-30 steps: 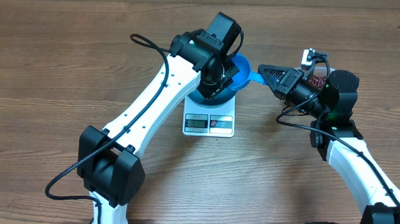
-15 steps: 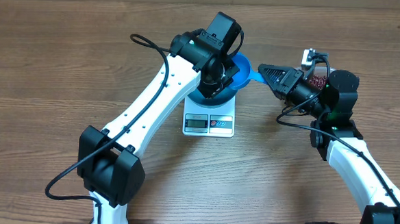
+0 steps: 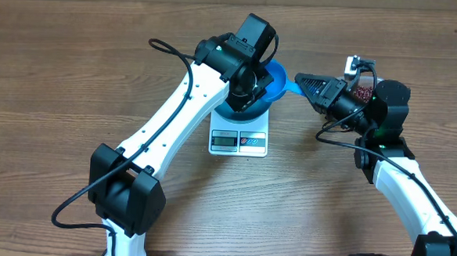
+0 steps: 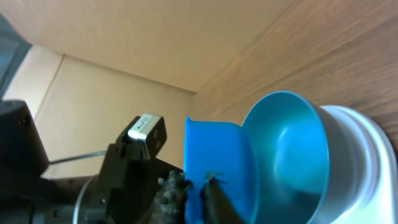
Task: Scoop item into bowl and weigh 150g on scale
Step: 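Bring the right gripper to the blue cup's handle above the bowl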
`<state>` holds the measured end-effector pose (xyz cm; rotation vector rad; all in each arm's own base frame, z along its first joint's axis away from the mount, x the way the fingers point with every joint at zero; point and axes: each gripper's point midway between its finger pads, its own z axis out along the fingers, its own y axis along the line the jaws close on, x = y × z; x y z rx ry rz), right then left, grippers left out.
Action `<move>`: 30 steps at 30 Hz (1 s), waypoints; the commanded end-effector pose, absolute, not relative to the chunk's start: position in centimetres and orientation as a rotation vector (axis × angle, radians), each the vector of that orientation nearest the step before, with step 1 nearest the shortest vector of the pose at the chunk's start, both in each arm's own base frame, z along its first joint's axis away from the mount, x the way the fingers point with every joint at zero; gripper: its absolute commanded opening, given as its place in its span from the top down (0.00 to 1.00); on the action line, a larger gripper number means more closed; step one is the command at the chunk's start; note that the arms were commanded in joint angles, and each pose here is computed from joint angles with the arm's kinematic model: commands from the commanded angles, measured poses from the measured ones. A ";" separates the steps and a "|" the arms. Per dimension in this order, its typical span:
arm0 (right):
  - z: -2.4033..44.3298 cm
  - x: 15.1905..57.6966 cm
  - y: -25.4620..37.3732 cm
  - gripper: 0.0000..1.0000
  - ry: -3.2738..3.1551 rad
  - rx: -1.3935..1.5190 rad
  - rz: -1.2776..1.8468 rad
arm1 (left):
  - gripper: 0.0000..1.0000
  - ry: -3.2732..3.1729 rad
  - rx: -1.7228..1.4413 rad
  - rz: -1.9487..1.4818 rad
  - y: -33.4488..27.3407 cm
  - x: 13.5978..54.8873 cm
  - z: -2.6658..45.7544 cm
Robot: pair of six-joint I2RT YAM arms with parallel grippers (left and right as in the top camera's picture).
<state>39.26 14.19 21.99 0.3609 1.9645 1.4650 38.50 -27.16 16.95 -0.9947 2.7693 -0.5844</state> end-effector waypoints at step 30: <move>22.6 39.2 14.4 0.96 1.960 0.323 1.478 | 0.00 2.710 -0.994 -0.636 -27.6 39.1 18.7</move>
